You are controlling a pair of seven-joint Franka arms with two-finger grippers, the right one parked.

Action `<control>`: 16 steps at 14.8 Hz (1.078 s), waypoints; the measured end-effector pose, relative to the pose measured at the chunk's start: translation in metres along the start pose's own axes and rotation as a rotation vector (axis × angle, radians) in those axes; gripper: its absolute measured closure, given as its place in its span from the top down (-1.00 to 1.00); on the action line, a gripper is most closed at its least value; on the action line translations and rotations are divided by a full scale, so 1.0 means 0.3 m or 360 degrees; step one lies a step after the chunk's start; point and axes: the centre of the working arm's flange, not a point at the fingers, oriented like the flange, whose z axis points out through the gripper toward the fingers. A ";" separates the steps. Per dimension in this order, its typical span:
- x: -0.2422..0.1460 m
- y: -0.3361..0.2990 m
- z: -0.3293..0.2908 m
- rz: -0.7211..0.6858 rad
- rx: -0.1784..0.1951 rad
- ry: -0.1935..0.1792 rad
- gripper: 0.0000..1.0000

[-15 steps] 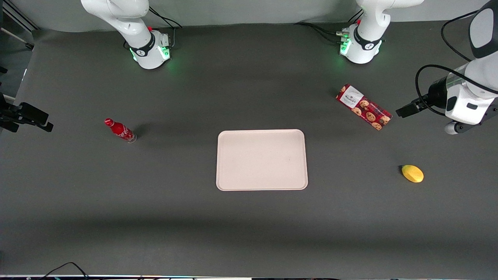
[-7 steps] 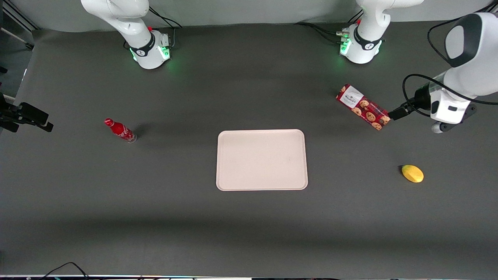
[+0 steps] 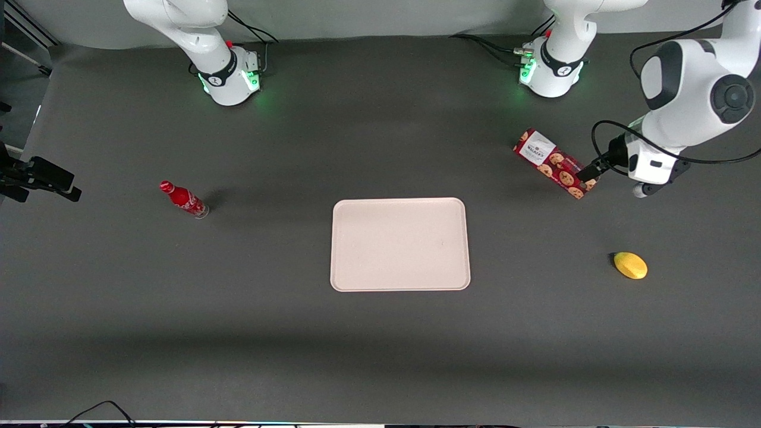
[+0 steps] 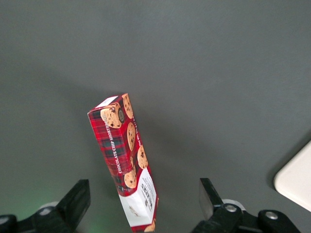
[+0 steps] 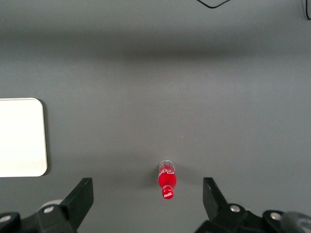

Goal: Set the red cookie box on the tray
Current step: 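Lower the left gripper around the cookie box and close on it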

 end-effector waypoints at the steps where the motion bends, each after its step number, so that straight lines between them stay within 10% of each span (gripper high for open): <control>1: -0.008 -0.012 0.039 -0.0005 0.0004 -0.0003 1.00; 7: -0.074 -0.060 0.202 -0.0079 -0.0011 -0.0122 1.00; 16: -0.164 -0.107 0.375 -0.0070 0.0023 -0.0120 1.00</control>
